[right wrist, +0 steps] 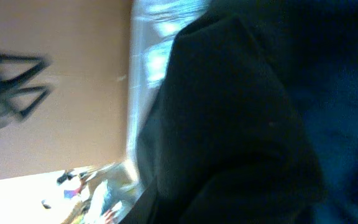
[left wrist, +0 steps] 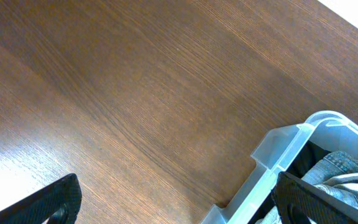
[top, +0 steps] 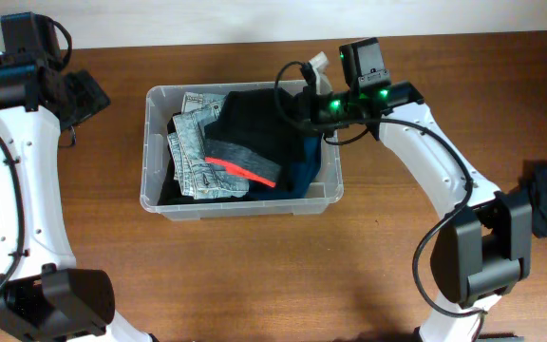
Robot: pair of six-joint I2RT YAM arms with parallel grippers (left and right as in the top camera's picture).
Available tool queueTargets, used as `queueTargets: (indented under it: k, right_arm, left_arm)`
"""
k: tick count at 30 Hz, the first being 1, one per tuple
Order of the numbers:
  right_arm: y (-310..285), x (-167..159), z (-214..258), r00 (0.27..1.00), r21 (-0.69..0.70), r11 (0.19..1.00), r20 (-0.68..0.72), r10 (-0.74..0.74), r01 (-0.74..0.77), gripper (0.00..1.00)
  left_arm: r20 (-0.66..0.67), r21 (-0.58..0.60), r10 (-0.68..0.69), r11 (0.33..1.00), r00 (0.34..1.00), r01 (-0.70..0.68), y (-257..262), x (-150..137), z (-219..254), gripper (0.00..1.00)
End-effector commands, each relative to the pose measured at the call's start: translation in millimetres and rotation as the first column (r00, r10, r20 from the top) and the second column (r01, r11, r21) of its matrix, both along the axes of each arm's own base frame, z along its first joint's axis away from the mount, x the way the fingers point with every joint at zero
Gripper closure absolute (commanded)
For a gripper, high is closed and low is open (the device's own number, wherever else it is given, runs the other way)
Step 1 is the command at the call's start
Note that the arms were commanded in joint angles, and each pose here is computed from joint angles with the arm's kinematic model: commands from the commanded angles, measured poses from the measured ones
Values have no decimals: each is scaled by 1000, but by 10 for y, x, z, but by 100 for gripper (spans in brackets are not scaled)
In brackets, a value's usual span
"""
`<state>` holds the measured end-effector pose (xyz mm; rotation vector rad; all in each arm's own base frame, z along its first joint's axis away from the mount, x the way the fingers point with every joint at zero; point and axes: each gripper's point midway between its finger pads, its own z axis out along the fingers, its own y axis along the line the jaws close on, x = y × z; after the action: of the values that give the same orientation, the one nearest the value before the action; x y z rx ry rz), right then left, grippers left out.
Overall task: Pack container
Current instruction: 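Lift the black garment with right gripper and carry it over the bin, then lower the black garment into the bin's right half and release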
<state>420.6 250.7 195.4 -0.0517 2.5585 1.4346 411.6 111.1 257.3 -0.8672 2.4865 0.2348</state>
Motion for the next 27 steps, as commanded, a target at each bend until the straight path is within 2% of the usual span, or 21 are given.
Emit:
queueTargets:
  k: [1,9,11,14,16,21,27]
  right_arm:
    - [-367,262,-149,989,-179,975,94,-114,129,78]
    - [-809,382,-349,973,-336,915,132,-188,222,73]
    - [-868,413,-370,969,-369,898,154,-195,240,63]
    - [-873,426,-357,968,-377,896,172,-181,234,30]
    - [-872,428,-344,968,-377,896,173,-180,235,25]
    - [-860,485,-157,963,-372,899,217,-160,233,25]
    - [-875,544,469,938,-408,871,310,-152,276,28]
  left_arm:
    - [27,3,13,1000,1000,-13,16,-31,101,1]
    - [27,3,13,1000,1000,-13,16,-31,101,1]
    - [27,3,13,1000,1000,-13,16,-31,101,1]
    - [27,3,13,1000,1000,-13,16,-31,101,1]
    - [27,3,13,1000,1000,-13,16,-31,101,1]
    - [27,3,13,1000,1000,-13,16,-31,101,1]
    - [27,3,13,1000,1000,-13,16,-31,101,1]
